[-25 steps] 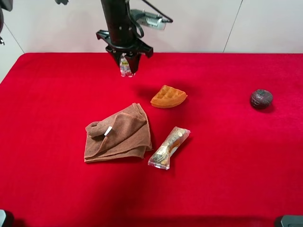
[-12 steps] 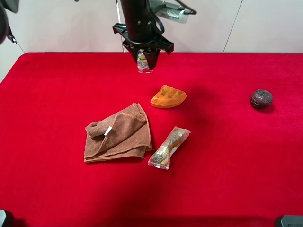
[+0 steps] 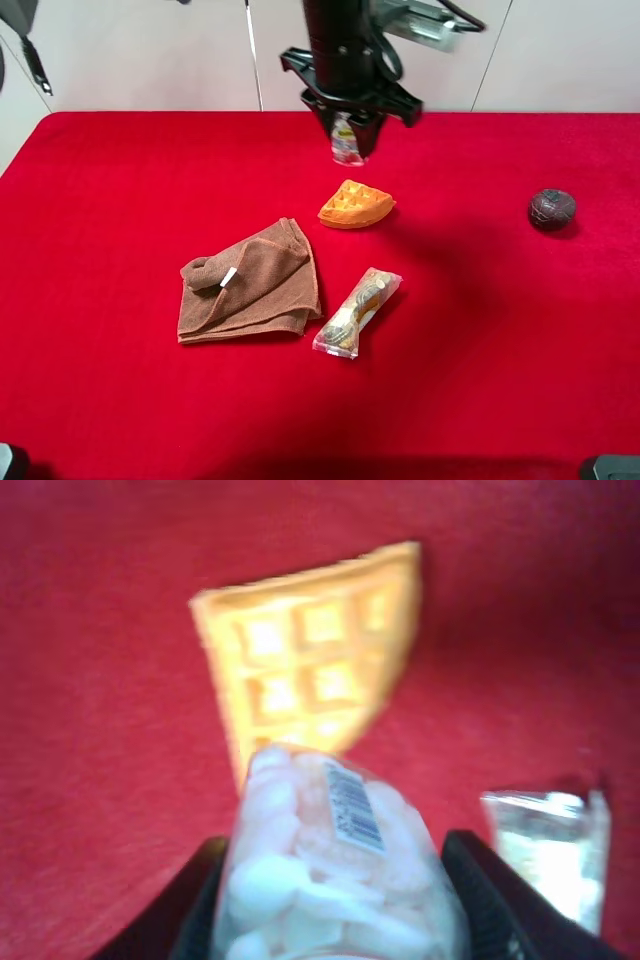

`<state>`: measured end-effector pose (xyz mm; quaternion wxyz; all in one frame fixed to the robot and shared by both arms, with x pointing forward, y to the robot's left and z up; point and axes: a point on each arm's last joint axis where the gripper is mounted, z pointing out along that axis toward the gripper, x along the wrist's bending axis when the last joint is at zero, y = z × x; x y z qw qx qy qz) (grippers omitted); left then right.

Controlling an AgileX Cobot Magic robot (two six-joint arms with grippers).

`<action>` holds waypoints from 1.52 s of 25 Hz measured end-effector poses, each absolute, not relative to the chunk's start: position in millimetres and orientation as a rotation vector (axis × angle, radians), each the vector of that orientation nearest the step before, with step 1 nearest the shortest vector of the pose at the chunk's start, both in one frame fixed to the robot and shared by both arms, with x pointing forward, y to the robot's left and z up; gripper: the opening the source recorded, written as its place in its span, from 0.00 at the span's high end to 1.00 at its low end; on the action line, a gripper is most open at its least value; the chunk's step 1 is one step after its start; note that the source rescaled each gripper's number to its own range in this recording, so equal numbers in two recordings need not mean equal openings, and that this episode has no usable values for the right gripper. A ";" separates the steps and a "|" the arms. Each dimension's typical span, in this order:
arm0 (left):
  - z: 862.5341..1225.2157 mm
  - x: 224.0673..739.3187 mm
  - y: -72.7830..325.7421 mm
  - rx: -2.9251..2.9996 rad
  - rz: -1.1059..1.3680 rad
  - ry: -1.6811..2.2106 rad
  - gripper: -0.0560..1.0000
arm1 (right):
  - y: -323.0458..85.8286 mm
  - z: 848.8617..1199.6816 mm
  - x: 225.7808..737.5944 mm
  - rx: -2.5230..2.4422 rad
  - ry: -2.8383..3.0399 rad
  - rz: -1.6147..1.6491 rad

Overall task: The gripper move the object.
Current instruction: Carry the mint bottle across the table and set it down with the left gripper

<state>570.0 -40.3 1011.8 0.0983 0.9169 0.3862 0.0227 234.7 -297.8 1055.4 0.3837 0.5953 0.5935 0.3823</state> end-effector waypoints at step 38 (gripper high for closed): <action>977.0 448.5 -134.4 2.917 0.061 0.762 0.95 | -297.8 1055.4 234.7 1.518 1.513 0.975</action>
